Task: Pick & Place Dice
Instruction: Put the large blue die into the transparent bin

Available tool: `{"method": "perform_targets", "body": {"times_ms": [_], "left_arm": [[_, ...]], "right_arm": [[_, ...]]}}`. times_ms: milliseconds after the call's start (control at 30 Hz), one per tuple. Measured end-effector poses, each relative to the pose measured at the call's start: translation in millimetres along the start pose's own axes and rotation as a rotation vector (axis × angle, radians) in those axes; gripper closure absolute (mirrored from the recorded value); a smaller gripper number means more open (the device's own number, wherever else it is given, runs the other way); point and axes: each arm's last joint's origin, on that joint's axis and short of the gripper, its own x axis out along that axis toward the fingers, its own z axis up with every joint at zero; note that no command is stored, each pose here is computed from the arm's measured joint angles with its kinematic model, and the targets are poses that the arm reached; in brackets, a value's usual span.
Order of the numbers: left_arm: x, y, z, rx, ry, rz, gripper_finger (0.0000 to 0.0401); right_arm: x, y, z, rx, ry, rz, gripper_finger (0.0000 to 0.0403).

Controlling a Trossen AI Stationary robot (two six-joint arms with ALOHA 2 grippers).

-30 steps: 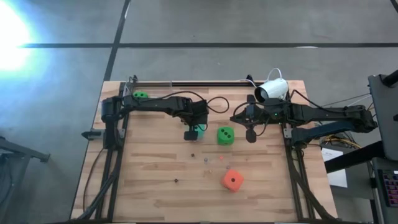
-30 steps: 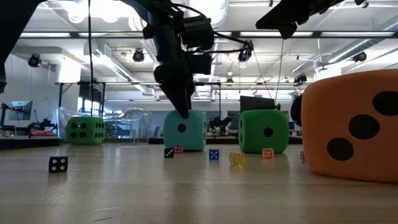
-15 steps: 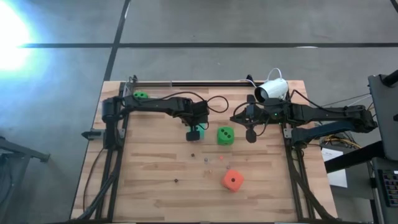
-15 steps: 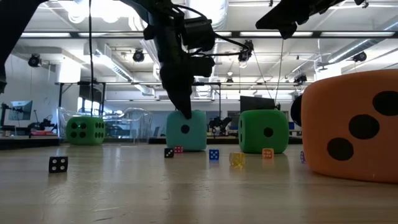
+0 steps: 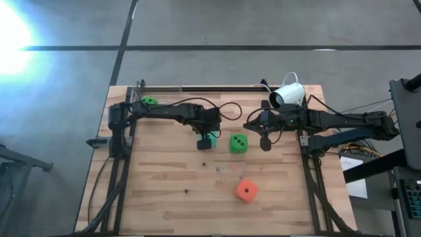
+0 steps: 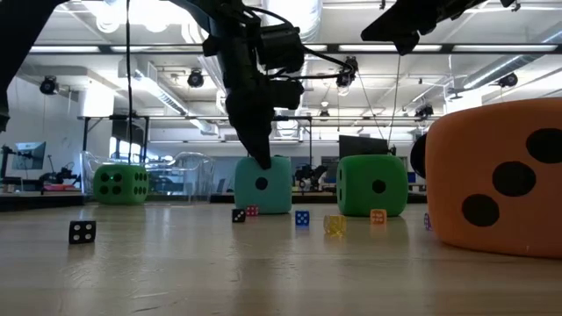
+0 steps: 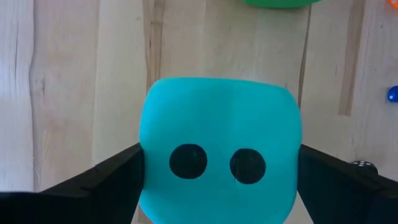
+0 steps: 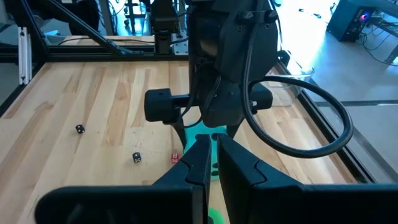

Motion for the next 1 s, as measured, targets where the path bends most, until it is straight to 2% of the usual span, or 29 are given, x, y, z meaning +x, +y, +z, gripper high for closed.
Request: {"method": "perform_targets", "body": {"times_ms": [367, 700, 800, 1000], "left_arm": [[0.3, -0.1, 1.1, -0.001, -0.010, 0.036, 0.0014], [-8.0, -1.0, 0.3, -0.064, -0.022, 0.053, 0.0089], [-18.0, -0.7, -4.7, -0.082, -0.006, 0.078, 0.0093], [-53.9, -0.8, -10.1, -0.136, -0.064, 0.151, 0.0092]], "right_arm": [[0.0, 0.0, 0.0, 0.000, 0.000, 0.000, 0.0376], [0.0, 0.0, 0.0, 0.000, 0.000, 0.000, 0.0376], [0.0, 0.0, 0.0, 0.000, 0.000, -0.001, 0.0376], [-0.1, 0.0, 0.0, 0.000, 0.000, 0.000, 0.0376]]}}
